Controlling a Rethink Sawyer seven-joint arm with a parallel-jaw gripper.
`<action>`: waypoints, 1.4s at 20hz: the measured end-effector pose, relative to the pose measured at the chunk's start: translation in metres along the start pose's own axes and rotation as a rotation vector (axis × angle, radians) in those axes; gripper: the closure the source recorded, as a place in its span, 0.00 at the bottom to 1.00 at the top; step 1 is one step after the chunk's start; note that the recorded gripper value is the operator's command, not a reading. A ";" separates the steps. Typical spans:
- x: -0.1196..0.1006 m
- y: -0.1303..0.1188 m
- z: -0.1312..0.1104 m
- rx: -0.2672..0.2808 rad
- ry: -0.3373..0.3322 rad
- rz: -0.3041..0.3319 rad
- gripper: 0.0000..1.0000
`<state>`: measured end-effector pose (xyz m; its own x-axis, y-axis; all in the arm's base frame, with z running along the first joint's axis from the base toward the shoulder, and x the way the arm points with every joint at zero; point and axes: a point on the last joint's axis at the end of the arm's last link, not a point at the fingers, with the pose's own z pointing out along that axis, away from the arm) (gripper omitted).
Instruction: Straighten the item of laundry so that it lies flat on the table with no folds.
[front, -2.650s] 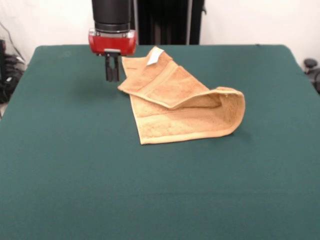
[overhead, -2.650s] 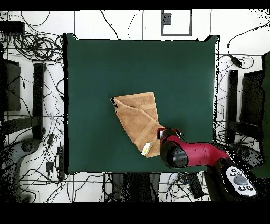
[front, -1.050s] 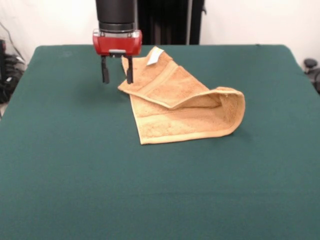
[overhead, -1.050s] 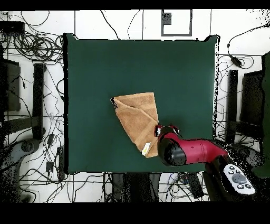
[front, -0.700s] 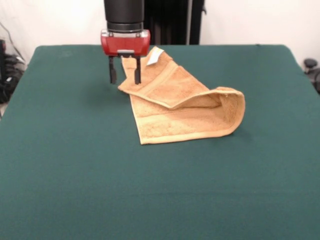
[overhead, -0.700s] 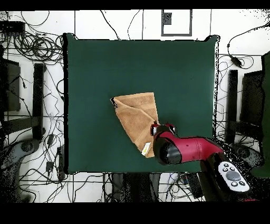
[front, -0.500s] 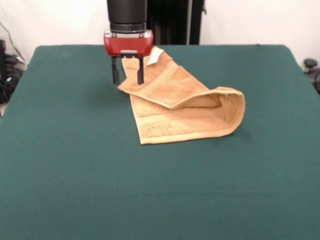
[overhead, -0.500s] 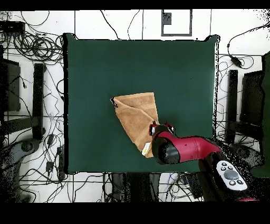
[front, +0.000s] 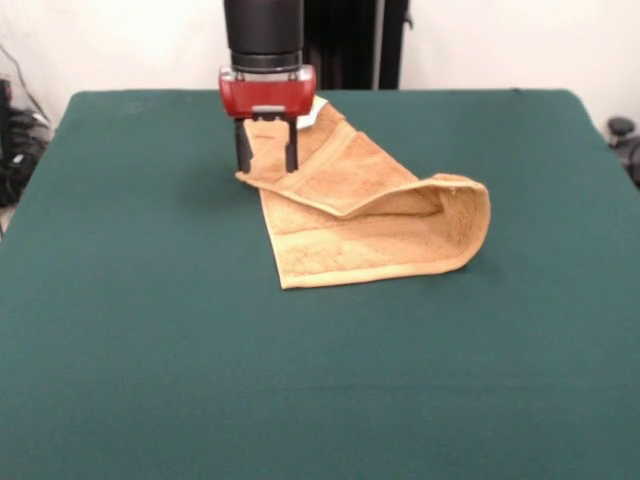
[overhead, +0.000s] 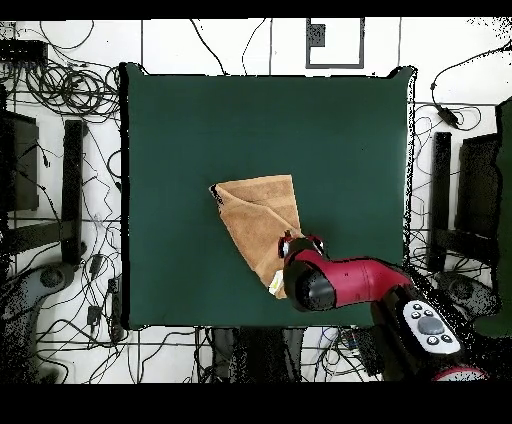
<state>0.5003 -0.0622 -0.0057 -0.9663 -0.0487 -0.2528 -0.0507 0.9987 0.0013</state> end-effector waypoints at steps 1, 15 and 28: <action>0.001 0.001 0.001 -0.003 0.000 0.000 0.00; 0.018 0.011 0.014 -0.034 0.024 0.010 0.00; 0.029 0.011 0.025 -0.056 0.002 0.031 0.00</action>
<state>0.4784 -0.0519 -0.0374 -0.9681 -0.0176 -0.2499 -0.0345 0.9974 0.0633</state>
